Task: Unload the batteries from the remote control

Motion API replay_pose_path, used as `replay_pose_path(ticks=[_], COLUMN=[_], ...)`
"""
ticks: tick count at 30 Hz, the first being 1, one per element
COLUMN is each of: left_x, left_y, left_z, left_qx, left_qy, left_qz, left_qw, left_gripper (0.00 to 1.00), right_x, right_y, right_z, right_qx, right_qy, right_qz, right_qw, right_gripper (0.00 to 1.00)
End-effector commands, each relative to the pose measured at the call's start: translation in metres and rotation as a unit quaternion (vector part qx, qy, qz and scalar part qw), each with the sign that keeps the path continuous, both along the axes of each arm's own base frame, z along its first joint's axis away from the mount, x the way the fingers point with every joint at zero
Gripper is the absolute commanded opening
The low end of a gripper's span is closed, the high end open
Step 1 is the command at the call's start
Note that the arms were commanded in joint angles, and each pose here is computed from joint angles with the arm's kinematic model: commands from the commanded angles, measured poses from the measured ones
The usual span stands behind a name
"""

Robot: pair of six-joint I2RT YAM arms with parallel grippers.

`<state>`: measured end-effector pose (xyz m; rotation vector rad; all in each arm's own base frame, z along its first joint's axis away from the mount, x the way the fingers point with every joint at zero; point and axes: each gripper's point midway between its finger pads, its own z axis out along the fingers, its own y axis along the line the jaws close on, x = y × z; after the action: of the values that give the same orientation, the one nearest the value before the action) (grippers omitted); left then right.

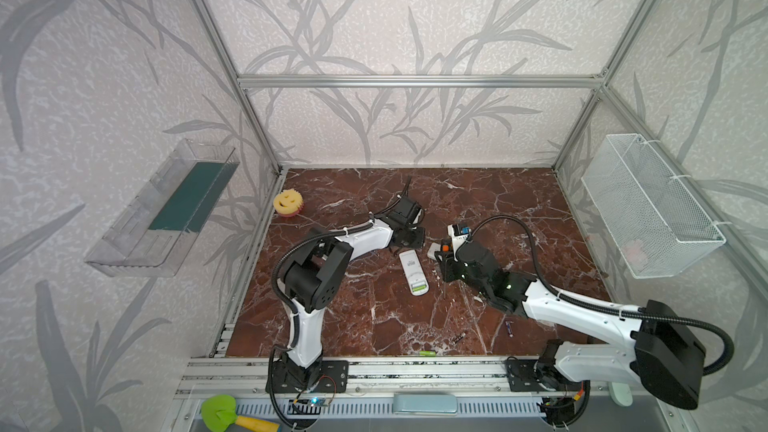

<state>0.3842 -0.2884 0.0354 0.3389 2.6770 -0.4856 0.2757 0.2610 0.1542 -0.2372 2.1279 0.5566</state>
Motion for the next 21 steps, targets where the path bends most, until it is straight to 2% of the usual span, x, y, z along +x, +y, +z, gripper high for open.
replay_pose_path(ticks=[1,7,16,21], left_x=[-0.020,-0.039,-0.066,-0.069], left_y=[0.013,0.025,0.048,0.061], left_z=[-0.013,-0.012,-0.006,0.004], left_qx=[0.059,0.084,0.083,0.079], left_qy=[0.045,0.051,0.060,0.038], left_qz=[-0.040,-0.043,-0.006,0.027], left_qw=[0.996,0.994,0.995,0.996], left_gripper=[0.28,0.27,0.27,0.40], right_x=[-0.001,-0.001,0.013,0.025], right_y=[-0.004,-0.005,-0.003,-0.014], right_z=[0.009,0.009,0.017,0.026], right_qx=[0.013,0.017,0.033,0.033], right_qy=[-0.010,-0.011,-0.015,-0.041], right_qz=[-0.012,-0.014,-0.036,-0.081], right_qw=[1.000,1.000,0.999,0.995], right_gripper=[0.00,0.00,0.00,0.00])
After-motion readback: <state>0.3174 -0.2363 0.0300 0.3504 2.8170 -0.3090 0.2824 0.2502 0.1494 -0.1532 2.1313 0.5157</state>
